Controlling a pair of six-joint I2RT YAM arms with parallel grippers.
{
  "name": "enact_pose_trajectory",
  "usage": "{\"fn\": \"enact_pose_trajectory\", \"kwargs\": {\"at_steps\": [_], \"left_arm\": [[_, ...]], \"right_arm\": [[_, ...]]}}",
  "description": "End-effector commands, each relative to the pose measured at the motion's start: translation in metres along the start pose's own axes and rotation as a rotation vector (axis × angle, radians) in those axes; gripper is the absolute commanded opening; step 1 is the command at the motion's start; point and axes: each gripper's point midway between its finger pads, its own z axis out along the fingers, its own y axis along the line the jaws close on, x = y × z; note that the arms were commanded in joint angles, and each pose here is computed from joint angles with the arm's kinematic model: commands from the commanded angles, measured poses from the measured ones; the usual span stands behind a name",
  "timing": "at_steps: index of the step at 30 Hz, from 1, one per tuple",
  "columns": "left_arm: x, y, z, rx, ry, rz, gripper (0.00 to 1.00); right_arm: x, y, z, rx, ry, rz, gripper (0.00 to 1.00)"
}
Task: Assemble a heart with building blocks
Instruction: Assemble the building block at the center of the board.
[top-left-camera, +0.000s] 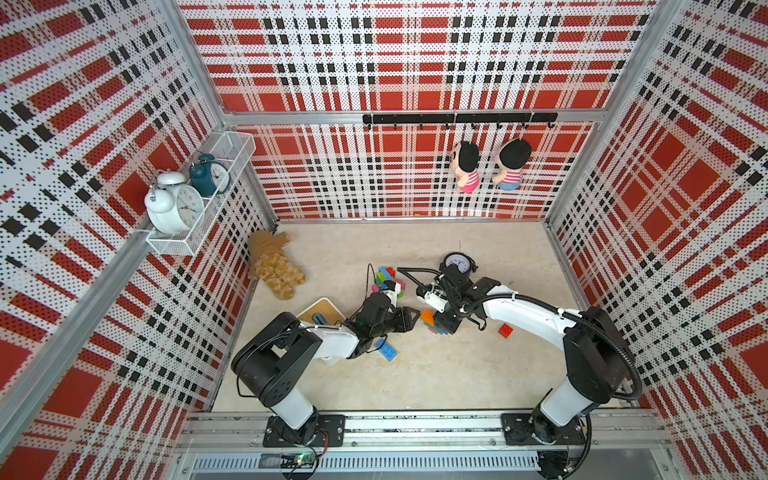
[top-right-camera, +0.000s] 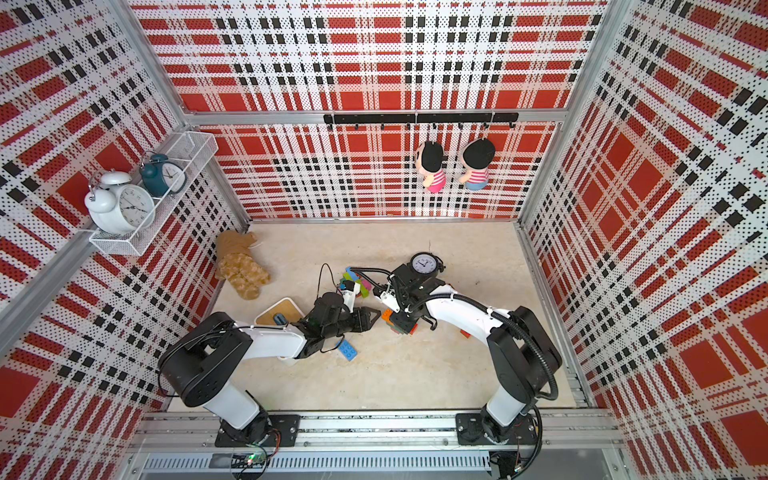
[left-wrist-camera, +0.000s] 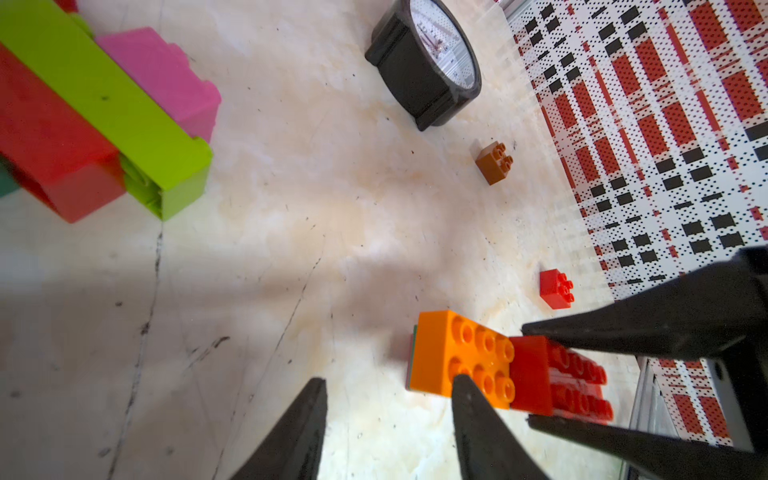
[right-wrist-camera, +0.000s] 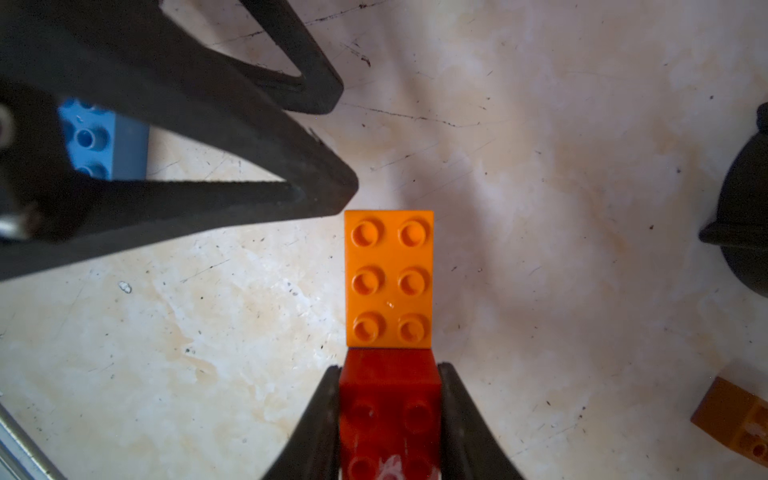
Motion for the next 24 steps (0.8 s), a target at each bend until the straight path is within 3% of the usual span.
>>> {"fn": "enact_pose_trajectory", "kwargs": {"at_steps": [1, 5, 7, 14, 17, 24], "left_arm": [[-0.012, 0.001, -0.008, 0.003, -0.041, 0.008, 0.53], [-0.021, 0.003, -0.014, 0.002, -0.068, 0.004, 0.53], [-0.025, 0.003, -0.016, 0.003, -0.079, 0.002, 0.53], [-0.035, 0.005, -0.026, 0.004, -0.113, -0.004, 0.54], [-0.043, 0.007, -0.033, 0.002, -0.141, -0.015, 0.56], [-0.068, 0.026, -0.069, -0.058, -0.234, -0.083, 0.62]], "right_arm": [[0.068, 0.018, 0.037, -0.093, 0.253, 0.005, 0.0], [0.039, 0.014, 0.023, -0.093, 0.152, 0.024, 0.0], [0.025, 0.014, 0.015, -0.105, 0.104, 0.031, 0.1], [-0.013, 0.012, -0.006, -0.122, -0.024, 0.036, 0.6], [-0.025, 0.005, -0.018, -0.082, -0.072, 0.044, 0.67], [-0.064, -0.022, -0.066, 0.105, -0.245, 0.126, 0.66]]}}
